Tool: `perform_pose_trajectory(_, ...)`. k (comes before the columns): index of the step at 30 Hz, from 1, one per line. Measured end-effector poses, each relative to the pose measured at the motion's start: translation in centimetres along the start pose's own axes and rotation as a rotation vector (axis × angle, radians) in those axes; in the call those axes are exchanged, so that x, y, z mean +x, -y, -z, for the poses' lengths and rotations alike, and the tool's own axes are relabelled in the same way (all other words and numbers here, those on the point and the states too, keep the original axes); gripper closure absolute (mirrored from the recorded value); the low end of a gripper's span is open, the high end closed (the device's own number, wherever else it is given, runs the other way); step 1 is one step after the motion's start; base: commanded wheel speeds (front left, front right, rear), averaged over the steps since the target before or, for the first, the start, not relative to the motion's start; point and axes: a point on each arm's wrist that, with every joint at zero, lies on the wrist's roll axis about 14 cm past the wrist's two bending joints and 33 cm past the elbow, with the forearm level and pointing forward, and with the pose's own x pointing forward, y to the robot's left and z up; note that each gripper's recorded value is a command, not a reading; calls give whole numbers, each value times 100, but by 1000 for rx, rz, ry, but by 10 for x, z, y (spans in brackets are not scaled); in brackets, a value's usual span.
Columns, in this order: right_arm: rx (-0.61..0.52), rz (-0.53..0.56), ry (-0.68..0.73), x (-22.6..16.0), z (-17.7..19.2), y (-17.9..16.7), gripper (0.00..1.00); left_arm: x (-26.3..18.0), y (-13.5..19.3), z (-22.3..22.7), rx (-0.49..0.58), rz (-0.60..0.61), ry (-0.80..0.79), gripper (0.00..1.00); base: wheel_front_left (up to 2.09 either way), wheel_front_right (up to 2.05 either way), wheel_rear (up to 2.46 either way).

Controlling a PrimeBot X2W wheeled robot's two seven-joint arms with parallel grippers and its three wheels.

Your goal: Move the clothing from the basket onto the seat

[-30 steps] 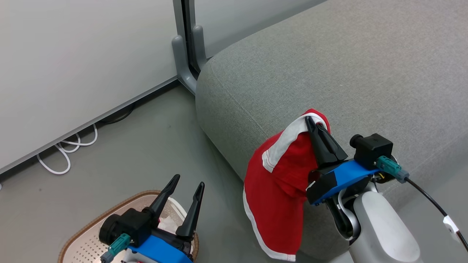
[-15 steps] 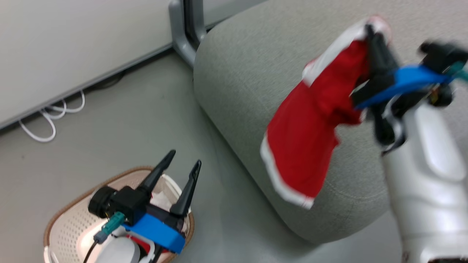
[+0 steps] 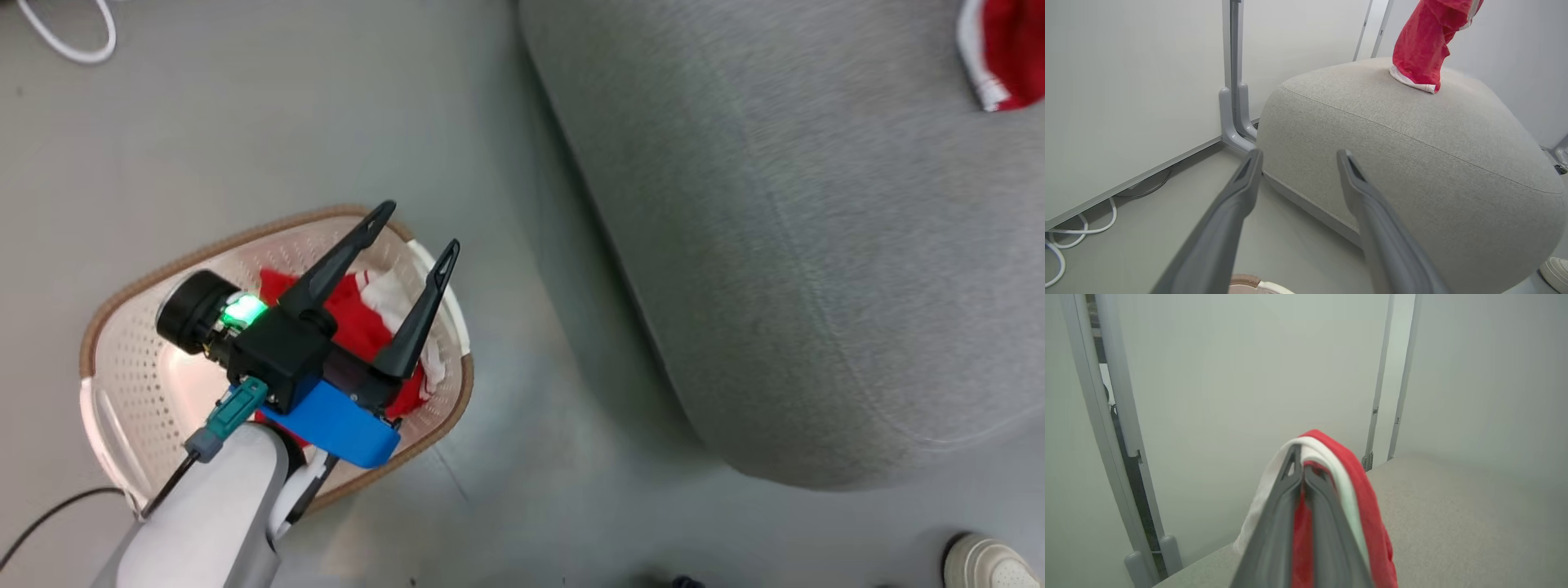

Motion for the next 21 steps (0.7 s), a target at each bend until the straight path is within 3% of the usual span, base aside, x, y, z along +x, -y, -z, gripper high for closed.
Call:
perform_pose_trajectory(8, -60, -9, -254, -22, 142, -22, 100, -17, -30, 40, -27, -65, -57, 0, 0, 0, 0)
perform_pose_trajectory(14, -52, 13, -344, -47, 181, -15, 100, -21, -32, 38, -27, -82, -61, 0, 0, 0, 0)
perform_pose_trajectory(15, -50, 17, -350, -49, 182, -14, 71, -21, -32, 36, -27, -83, -57, 0, 0, 0, 0)
perform_pose_trajectory(16, -53, 16, -352, -51, 181, -12, 52, -21, -32, 33, -23, -86, -53, 0, 0, 0, 0)
perform_pose_trajectory(17, -55, 16, -354, -53, 181, -11, 13, -21, -33, 30, -21, -92, -48, 0, 0, 0, 0)
perform_pose_trajectory(18, -58, 12, -355, -54, 180, -11, 0, -22, -34, 28, -19, -99, -43, 0, 0, 0, 0)
perform_pose_trajectory(21, -70, -2, -355, -58, 175, -10, 0, -25, -35, 21, -11, -112, -39, 0, 0, 0, 0)
